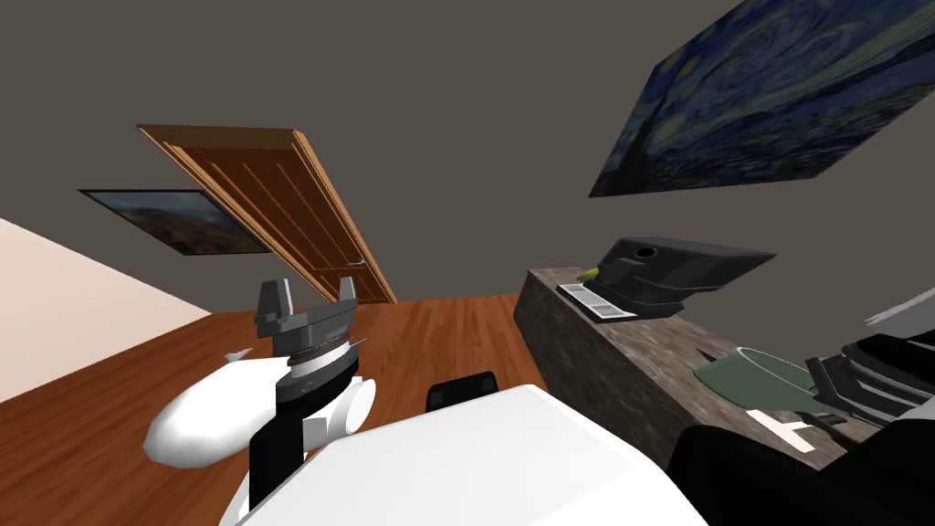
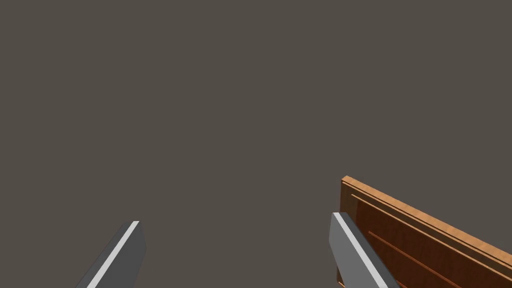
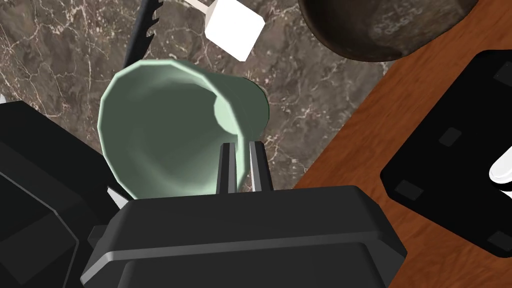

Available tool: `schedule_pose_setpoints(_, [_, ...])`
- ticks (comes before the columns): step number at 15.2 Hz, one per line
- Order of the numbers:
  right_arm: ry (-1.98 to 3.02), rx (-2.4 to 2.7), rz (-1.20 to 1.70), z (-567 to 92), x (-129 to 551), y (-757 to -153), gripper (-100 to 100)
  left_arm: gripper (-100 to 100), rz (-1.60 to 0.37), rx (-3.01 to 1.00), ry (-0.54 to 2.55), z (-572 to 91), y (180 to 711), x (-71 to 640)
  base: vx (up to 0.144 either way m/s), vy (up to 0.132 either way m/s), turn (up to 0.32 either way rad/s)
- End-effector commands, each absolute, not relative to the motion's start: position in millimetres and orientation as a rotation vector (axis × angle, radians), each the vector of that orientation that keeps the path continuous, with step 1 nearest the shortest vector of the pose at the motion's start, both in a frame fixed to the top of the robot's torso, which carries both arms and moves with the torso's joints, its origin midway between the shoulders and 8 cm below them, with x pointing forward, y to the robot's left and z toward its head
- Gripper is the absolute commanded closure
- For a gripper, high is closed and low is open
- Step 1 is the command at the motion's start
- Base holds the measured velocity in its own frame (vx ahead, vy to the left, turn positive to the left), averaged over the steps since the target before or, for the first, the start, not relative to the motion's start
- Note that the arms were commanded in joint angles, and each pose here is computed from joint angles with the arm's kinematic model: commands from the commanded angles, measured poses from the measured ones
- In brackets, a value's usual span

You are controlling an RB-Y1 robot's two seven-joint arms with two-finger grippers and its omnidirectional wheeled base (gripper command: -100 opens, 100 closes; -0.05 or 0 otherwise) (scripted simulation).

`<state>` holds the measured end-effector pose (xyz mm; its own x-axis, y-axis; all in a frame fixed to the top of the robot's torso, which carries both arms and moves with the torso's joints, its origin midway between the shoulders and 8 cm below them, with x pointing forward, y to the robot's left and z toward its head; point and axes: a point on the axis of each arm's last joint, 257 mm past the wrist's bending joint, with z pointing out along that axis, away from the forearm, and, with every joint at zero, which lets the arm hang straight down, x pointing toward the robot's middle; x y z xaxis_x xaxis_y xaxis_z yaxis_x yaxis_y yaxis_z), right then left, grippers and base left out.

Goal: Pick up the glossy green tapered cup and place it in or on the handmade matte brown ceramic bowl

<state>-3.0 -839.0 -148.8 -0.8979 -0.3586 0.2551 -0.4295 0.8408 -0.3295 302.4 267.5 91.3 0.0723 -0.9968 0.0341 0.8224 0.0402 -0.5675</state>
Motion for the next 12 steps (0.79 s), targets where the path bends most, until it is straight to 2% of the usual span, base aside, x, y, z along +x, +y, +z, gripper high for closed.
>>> schedule_pose_setpoints(1, [-2.833, 0.642, 0.567, -138, 14, -839, 100, 0, -1.459, -0.511, 0.425, 91, 267, 302, -0.141, 0.049, -0.119])
schedule_pose_setpoints(6, [-2.831, 0.675, 0.566, -125, 36, -838, 100, 0, -1.459, -0.511, 0.425, 91, 267, 302, -0.124, 0.043, -0.069])
schedule_pose_setpoints(9, [-2.830, 0.697, 0.565, -116, 51, -837, 100, 0, -1.459, -0.511, 0.425, 91, 267, 302, -0.179, 0.057, -0.105])
schedule_pose_setpoints(12, [-2.829, 0.730, 0.564, -105, 71, -834, 100, 0, -1.459, -0.511, 0.425, 91, 267, 302, -0.125, 0.028, -0.085])
